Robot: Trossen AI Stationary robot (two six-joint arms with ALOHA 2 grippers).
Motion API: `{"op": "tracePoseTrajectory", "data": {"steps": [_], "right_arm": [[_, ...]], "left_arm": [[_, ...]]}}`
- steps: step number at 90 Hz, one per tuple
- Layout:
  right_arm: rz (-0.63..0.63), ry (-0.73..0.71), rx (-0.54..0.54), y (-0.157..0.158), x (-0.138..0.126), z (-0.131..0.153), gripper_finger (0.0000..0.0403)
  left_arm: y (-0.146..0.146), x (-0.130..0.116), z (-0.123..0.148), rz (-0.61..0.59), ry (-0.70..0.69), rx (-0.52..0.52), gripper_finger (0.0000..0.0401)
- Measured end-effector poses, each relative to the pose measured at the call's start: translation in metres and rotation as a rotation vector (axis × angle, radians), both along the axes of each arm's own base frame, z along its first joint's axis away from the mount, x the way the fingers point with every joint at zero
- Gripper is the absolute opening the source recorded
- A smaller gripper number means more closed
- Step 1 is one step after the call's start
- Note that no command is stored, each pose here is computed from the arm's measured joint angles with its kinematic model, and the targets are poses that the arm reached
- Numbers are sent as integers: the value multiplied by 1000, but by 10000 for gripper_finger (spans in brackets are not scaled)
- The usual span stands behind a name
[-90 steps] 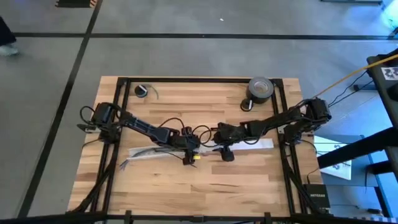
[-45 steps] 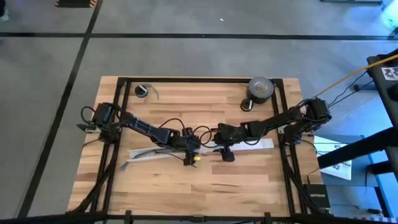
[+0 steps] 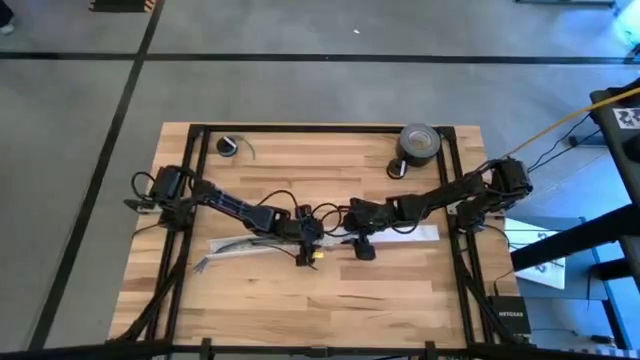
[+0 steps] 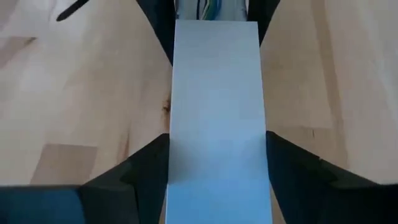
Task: Ziptie cables
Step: Close the white cable duct
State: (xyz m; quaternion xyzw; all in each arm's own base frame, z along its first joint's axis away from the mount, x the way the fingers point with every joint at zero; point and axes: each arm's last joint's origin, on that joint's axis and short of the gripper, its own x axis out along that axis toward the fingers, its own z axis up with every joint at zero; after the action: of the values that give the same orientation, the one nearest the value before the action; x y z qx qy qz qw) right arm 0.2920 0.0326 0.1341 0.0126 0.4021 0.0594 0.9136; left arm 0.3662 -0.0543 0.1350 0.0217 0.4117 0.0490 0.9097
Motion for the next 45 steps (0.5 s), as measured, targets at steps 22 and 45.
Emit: {"op": "tracePoseTrajectory", "data": {"steps": [22, 45], "right_arm": [[4, 5, -3, 0, 2, -4, 217], [13, 8, -4, 0, 2, -5, 216]], "left_arm": [[2, -4, 6, 2, 17, 2, 233], [3, -8, 11, 6, 31, 6, 238]]}}
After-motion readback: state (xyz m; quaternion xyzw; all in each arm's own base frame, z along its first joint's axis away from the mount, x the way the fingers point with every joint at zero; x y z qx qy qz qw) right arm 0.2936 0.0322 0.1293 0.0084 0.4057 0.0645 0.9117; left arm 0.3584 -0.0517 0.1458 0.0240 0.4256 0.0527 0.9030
